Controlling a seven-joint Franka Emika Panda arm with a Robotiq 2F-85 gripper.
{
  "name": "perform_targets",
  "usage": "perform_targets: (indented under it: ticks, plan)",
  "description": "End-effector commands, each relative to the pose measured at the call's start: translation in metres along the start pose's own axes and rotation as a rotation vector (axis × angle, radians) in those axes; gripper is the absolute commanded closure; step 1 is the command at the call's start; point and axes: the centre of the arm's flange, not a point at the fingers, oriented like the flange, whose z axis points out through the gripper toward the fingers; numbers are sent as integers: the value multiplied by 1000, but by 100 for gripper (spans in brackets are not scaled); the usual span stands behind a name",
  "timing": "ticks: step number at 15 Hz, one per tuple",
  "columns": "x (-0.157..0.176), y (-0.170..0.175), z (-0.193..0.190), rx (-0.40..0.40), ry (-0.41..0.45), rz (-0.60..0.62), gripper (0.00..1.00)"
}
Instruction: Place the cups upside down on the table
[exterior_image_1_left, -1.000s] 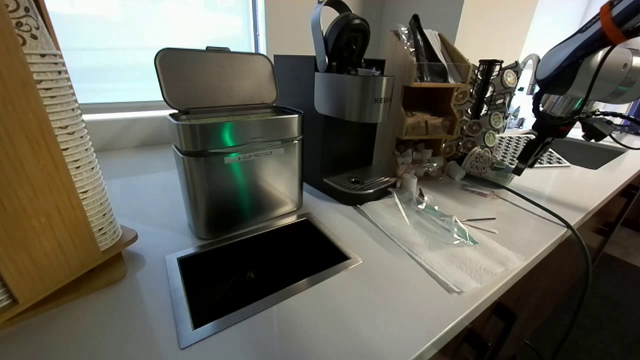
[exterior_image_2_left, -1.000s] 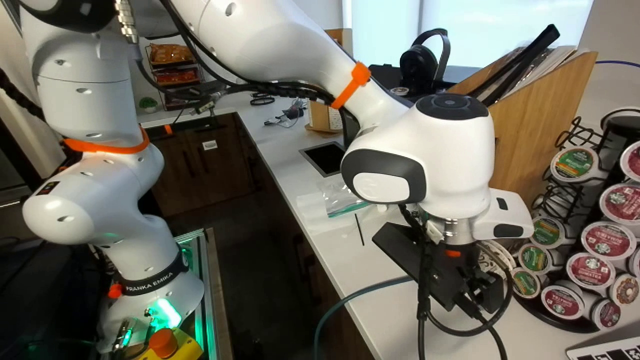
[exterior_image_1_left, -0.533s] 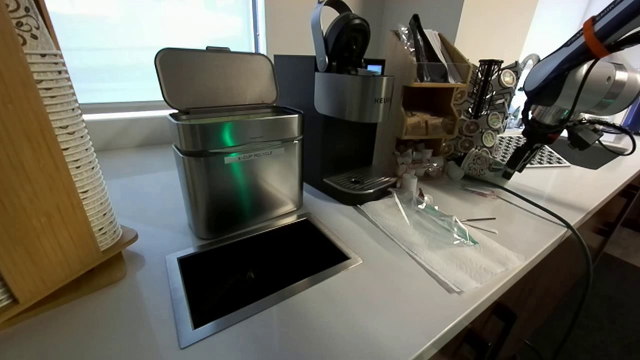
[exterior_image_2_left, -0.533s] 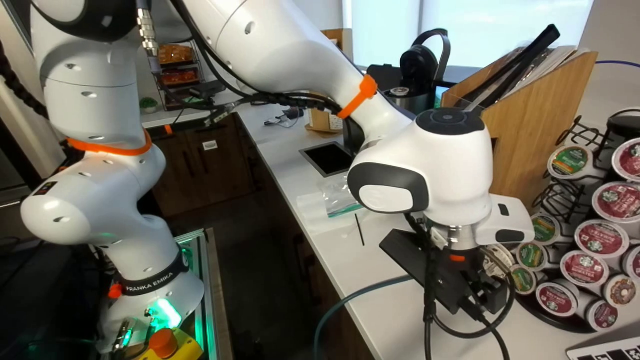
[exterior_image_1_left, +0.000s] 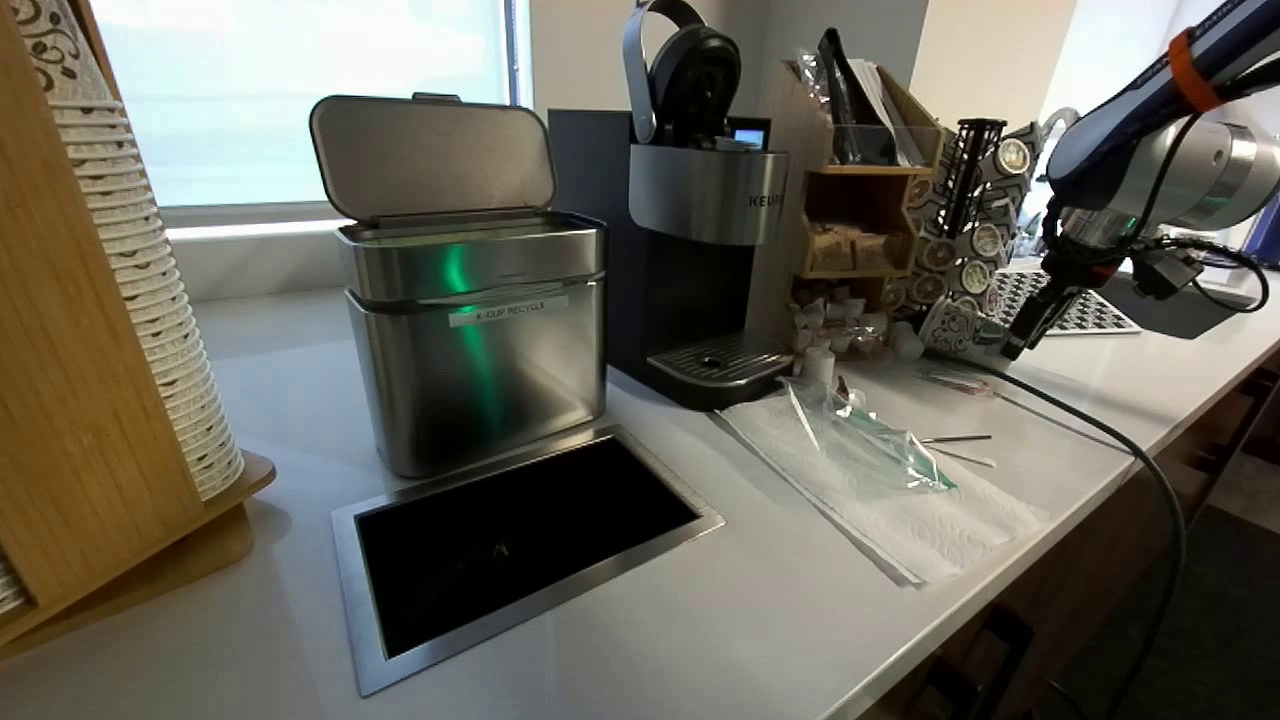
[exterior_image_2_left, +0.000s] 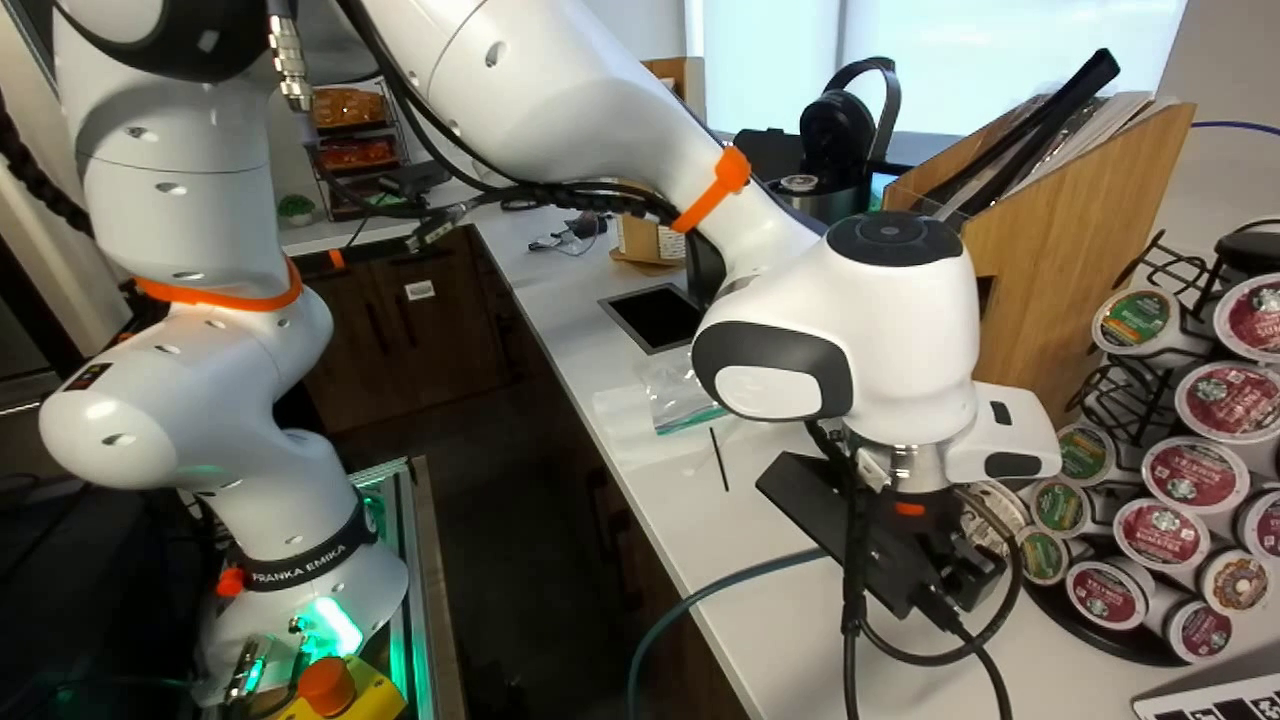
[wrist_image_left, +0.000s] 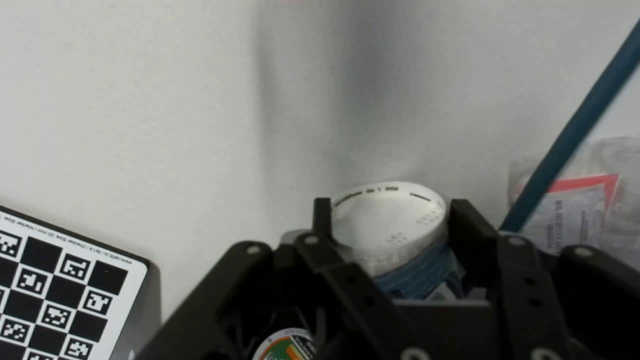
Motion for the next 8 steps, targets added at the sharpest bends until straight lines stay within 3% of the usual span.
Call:
perform_targets:
  ticks: [1, 4, 8]
  plan:
    - [-12, -17, -11, -20, -24, 48, 65]
    - [-33, -41, -29, -18, -71, 59, 65]
    - [-63, -62, -67, -70, -69, 59, 65]
